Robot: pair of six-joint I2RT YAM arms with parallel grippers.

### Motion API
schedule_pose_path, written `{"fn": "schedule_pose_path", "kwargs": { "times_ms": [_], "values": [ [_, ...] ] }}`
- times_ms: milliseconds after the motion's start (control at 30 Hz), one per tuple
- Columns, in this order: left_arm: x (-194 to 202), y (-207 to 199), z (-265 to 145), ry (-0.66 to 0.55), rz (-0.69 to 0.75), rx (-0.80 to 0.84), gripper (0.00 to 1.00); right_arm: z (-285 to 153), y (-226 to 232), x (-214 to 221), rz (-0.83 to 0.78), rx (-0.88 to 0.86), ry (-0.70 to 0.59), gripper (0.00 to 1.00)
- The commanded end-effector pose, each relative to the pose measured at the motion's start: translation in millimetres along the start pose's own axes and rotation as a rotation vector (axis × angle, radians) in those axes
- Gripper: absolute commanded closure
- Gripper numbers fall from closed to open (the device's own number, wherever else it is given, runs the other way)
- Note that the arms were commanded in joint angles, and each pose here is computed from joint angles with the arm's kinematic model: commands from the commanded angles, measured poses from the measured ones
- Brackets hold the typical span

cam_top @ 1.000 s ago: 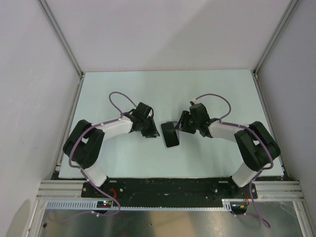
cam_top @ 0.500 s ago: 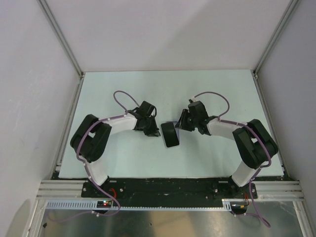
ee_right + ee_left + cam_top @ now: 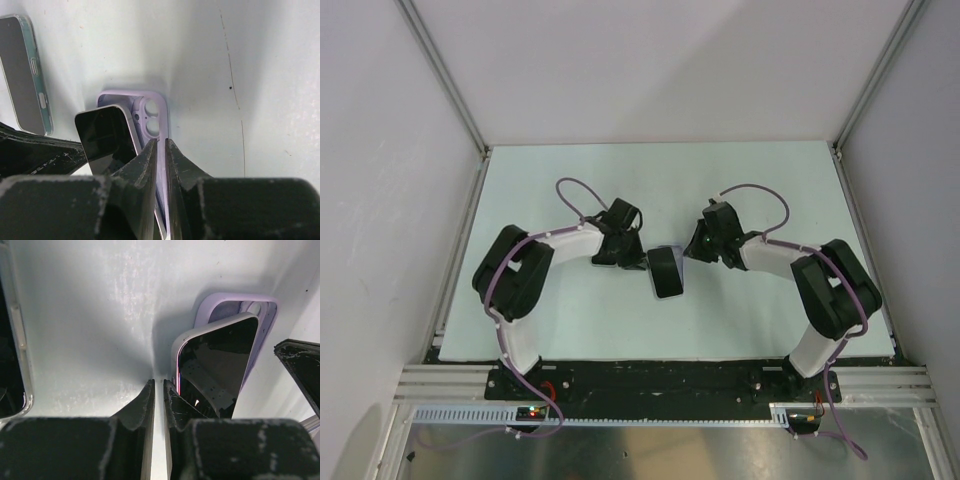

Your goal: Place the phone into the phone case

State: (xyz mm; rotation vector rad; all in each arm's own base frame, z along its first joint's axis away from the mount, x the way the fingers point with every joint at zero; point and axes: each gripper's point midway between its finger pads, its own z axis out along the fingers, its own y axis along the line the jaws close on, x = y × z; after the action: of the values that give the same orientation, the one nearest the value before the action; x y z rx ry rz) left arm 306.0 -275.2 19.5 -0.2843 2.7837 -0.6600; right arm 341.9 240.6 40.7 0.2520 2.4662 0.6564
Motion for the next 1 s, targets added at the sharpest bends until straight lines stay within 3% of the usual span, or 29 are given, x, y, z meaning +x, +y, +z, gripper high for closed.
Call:
{"fn": "schedule_pose_path", "kwargs": {
  "times_ms": [0, 267, 700, 967],
  "values": [
    [-13, -18, 0, -0.023, 0.034, 0.038, 0.86, 4, 6, -14, 0.0, 0.0, -0.029, 0.84],
    [-23, -29, 0, -0.028, 0.047, 0.052, 0.86, 11, 1, -7, -0.008, 0.026, 0.02, 0.85],
    [-28, -36, 2, -0.023, 0.055, 0.059, 0.86, 7, 9, -21, 0.0, 0.009, -0.01, 0.85],
    [-31, -42, 0, -0.024, 0.062, 0.07, 0.86, -21, 2, -44, 0.014, 0.045, -0.077, 0.72]
  ]
}}
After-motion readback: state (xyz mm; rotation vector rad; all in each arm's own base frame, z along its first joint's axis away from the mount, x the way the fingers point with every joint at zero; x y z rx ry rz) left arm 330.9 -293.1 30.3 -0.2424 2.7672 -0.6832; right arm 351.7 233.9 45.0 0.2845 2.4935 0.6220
